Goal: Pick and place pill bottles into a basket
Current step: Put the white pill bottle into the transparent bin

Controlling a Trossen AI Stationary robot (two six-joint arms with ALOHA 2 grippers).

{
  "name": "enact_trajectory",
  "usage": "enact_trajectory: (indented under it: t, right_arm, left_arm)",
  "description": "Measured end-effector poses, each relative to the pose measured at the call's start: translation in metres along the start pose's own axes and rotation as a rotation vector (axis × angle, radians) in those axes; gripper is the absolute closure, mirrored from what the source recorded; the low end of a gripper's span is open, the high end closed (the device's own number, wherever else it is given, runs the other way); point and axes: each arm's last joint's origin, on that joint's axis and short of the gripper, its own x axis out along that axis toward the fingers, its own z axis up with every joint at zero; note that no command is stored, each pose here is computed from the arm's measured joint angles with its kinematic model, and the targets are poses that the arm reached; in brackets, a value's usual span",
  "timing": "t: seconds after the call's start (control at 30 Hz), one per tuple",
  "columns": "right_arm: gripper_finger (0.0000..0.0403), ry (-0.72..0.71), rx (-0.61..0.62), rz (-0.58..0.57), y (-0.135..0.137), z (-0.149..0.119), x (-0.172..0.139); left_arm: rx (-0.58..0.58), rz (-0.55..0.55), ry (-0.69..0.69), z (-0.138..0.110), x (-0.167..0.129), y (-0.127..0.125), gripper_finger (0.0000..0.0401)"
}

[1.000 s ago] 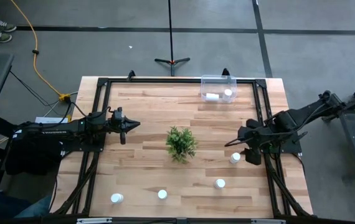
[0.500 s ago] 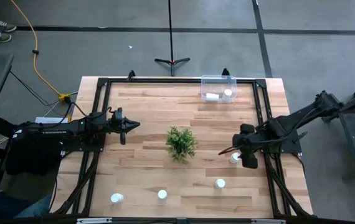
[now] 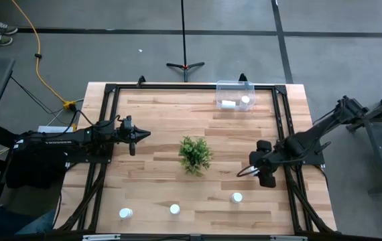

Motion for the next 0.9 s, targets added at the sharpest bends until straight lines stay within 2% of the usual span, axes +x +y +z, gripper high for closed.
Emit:
enact_trajectory:
  t: [0.1, 0.2, 0.4, 0.57, 0.67, 0.83, 0.9]
  right_arm:
    - [0.0118, 0.022, 0.017, 0.006, -0.001, -0.006, 0.009]
    - [0.011, 0.03, 0.024, 0.021, -0.002, -0.009, 0.014]
    - [0.0108, 0.011, 0.033, -0.037, -0.006, -0.012, 0.019]
    - [0.0108, -0.005, 0.009, -0.061, -0.007, -0.011, 0.021]
    - [0.0108, 0.003, -0.017, -0.066, -0.005, -0.01, 0.026]
    - [0.0108, 0.035, -0.059, -0.091, -0.002, -0.008, 0.037]
    - [0.0108, 0.052, -0.051, -0.104, -0.002, -0.007, 0.042]
  left_arm:
    - [0.001, 0.0, 0.002, 0.0, 0.0, 0.0, 0.0381]
    - [0.001, -0.003, 0.003, 0.0, 0.0, 0.0, 0.0381]
    - [0.0, -0.004, 0.004, 0.0, 0.0, 0.0, 0.0344]
    - [0.0, -0.005, 0.004, 0.0, 0.0, 0.0, 0.0379]
    - [0.0, -0.005, 0.004, 0.0, 0.0, 0.0, 0.0381]
    - [0.0, -0.005, 0.004, 0.0, 0.0, 0.0, 0.035]
    - [0.0, -0.005, 0.005, 0.0, 0.0, 0.0, 0.0349]
